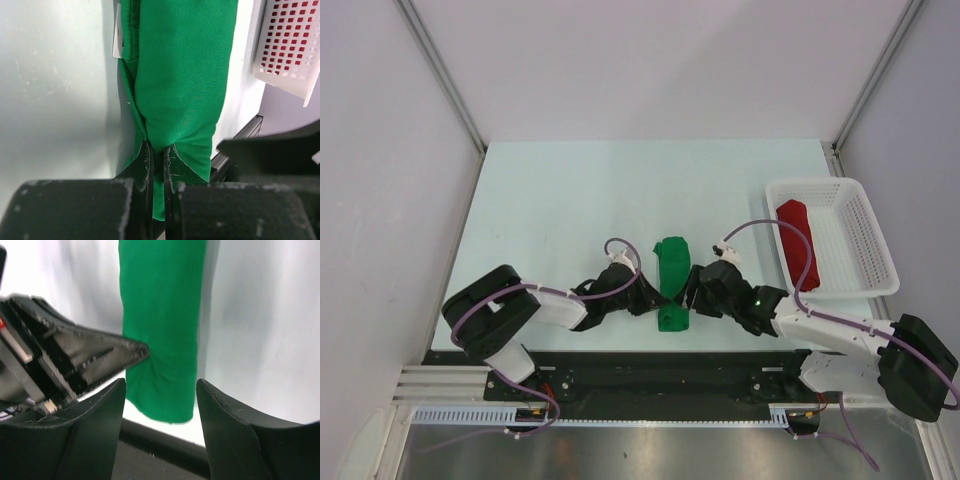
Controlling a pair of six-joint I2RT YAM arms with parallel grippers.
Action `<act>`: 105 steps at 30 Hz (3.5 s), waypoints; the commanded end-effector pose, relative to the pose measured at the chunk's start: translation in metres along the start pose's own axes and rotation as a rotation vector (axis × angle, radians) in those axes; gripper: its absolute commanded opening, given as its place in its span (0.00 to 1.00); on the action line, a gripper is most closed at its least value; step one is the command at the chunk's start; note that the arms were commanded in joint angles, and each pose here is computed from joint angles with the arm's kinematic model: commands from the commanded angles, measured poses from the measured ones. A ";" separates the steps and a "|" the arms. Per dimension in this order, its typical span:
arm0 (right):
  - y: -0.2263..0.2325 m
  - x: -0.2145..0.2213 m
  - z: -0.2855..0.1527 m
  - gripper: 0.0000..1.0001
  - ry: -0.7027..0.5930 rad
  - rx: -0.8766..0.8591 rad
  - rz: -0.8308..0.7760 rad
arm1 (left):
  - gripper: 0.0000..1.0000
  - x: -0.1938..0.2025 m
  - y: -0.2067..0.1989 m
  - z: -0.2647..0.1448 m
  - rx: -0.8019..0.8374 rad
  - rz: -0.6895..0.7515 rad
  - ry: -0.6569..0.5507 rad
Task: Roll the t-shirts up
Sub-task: Roll the T-shirt to the center of the board, then pick up the T-shirt from the center of the board.
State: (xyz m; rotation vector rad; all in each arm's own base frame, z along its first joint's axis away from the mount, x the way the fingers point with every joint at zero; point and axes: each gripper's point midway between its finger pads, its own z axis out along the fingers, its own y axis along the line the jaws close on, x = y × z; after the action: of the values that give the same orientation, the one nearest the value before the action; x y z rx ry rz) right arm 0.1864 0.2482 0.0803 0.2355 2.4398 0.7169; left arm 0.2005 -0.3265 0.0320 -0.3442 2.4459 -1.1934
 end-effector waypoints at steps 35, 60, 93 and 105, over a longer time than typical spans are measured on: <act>-0.004 0.043 0.037 0.68 0.052 -0.037 0.076 | 0.00 0.035 0.090 -0.006 -0.251 -0.077 0.070; -0.045 0.053 0.039 0.11 0.132 0.198 -0.203 | 0.58 -0.017 0.058 -0.012 -0.214 0.150 0.009; -0.005 -0.017 0.019 0.83 0.021 -0.008 0.008 | 0.00 -0.027 0.091 0.010 -0.347 0.173 0.034; 0.013 -0.061 0.057 0.81 -0.028 -0.162 0.128 | 0.00 -0.022 0.095 0.012 -0.345 0.155 0.047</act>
State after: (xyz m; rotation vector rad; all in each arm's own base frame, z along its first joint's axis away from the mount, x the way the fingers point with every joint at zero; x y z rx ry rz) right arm 0.2531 0.2418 0.0662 0.3693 2.4081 0.8020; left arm 0.2365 -0.3231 0.0266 -0.1280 2.4770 -1.0852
